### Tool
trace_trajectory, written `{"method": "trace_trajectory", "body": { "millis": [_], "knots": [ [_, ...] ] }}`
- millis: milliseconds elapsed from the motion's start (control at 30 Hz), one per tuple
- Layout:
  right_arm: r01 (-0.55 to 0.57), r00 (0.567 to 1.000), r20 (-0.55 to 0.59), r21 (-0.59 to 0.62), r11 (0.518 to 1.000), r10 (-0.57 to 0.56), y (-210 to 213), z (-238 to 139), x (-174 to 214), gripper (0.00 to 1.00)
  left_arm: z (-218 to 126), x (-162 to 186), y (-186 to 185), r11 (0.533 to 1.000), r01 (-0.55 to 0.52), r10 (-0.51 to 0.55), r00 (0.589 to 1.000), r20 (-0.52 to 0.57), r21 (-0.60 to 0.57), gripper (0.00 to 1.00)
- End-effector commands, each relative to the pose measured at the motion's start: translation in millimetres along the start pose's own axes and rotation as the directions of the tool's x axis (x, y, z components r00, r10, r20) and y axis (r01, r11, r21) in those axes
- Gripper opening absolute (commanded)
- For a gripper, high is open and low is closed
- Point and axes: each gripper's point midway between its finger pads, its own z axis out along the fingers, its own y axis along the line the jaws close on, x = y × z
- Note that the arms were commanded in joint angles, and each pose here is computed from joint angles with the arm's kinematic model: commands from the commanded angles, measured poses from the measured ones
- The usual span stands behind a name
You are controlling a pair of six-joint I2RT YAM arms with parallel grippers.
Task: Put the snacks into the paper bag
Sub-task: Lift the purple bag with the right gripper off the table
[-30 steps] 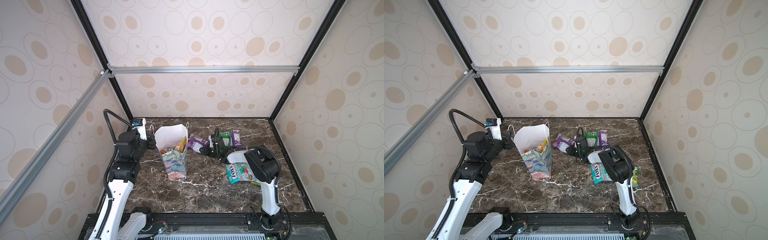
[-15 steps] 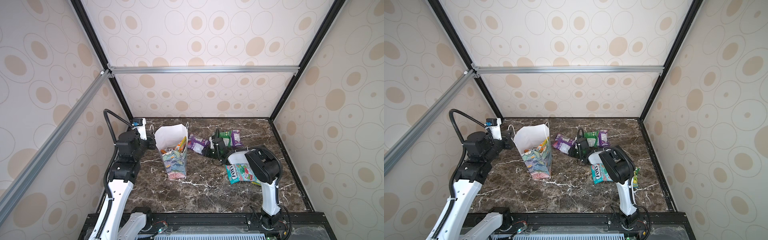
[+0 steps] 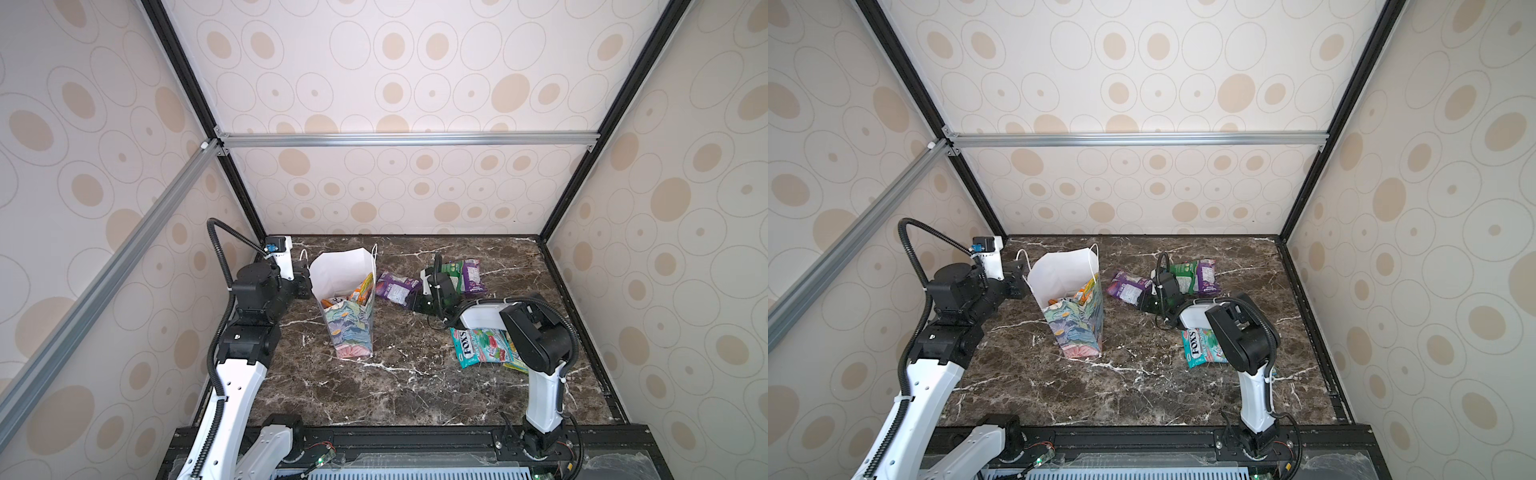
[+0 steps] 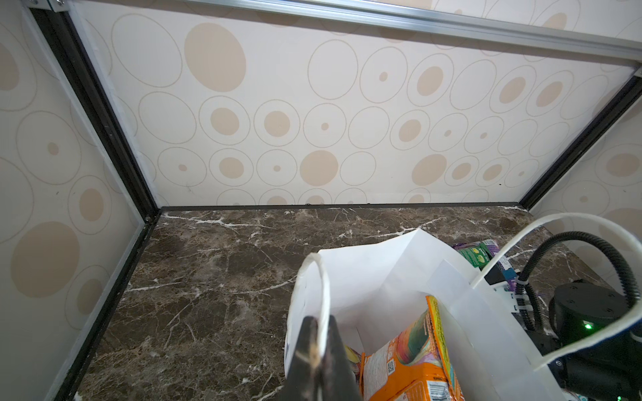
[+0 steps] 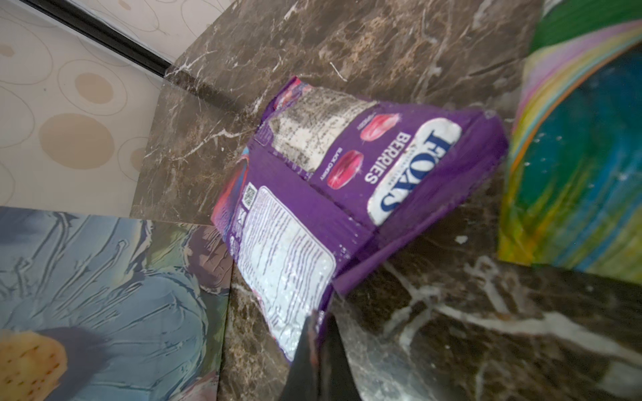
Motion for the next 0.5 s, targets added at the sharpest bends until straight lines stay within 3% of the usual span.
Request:
{"method": "trace_trajectory", "body": {
  "millis": [0,467],
  "knots": [
    [0.018,0.999,0.039,-0.066,0.998,-0.016,27,-16,-16,0.0,-4,-8,-1,1.0,-0.004,0.004,1.0,0.029,0.007,0.04],
    [0.087,0.996,0.045,-0.105,0.991,-0.083,56,-46,-27,0.0,-7,-10,-1,1.0,-0.005,0.005,0.999,0.044,0.0,0.03]
  ]
}}
